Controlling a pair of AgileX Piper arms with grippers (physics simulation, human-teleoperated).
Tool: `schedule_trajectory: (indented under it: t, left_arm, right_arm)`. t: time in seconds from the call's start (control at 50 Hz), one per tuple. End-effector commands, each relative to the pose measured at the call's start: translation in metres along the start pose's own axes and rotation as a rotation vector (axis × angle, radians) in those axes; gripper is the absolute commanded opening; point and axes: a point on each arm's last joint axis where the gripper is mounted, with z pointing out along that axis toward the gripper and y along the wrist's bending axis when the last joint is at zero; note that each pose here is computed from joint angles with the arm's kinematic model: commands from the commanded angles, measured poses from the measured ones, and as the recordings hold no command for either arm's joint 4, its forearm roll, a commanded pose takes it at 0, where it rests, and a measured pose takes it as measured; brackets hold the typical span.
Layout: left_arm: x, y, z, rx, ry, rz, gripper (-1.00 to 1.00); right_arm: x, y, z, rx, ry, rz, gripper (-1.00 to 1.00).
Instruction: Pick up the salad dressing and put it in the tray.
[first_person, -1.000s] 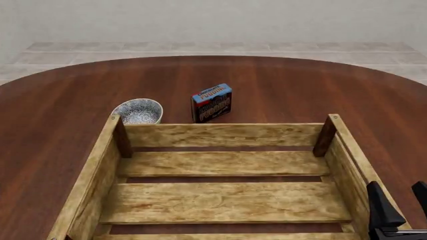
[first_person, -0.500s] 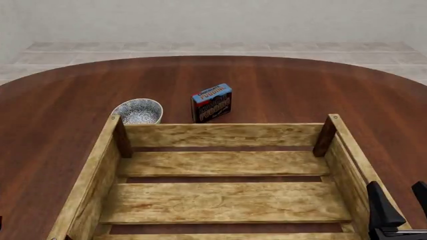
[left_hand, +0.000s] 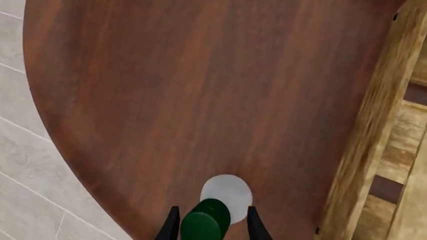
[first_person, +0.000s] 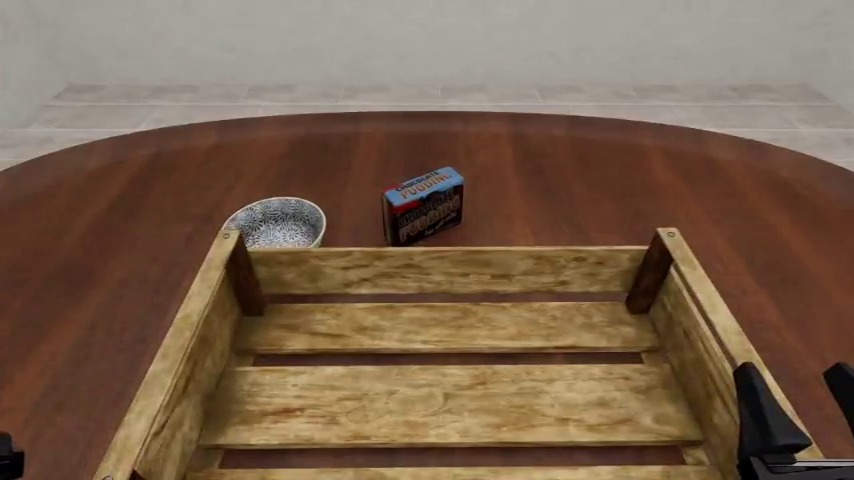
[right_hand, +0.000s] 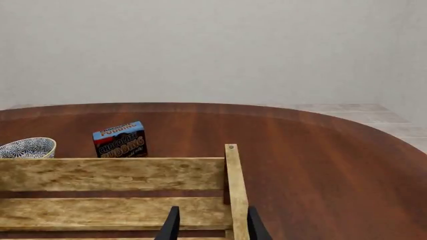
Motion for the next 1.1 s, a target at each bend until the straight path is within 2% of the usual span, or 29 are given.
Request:
schedule_trajectory:
  t: [0.02,0.3,0.32,0.6,0.74,1.1]
  left_arm:
    - [0.009,0.000,0.015,0.000,0.037,0.003,1.00]
    - [0.014,0.001,0.025,-0.002,0.064,0.004,1.00]
    - [0.012,0.000,0.021,-0.001,0.052,-0.002,-1.00]
    - [0.010,-0.001,0.012,0.001,0.044,0.021,-1.00]
    - [0.002,0.001,0.002,-0.002,0.012,0.023,-1.00]
    - [-0.034,0.005,-0.060,0.001,-0.155,0.024,-1.00]
  right_arm:
    - [0.000,0.000,0.000,0.000,0.000,0.000,1.00]
    - [0.000,0.000,0.000,0.000,0.000,0.000,1.00]
    - [0.000,0.000,0.000,0.000,0.000,0.000,1.00]
    - [0.000,0.000,0.000,0.000,0.000,0.000,1.00]
    - [0.000,0.000,0.000,0.000,0.000,0.000,1.00]
    - [0.000,0.000,0.000,0.000,0.000,0.000,1.00]
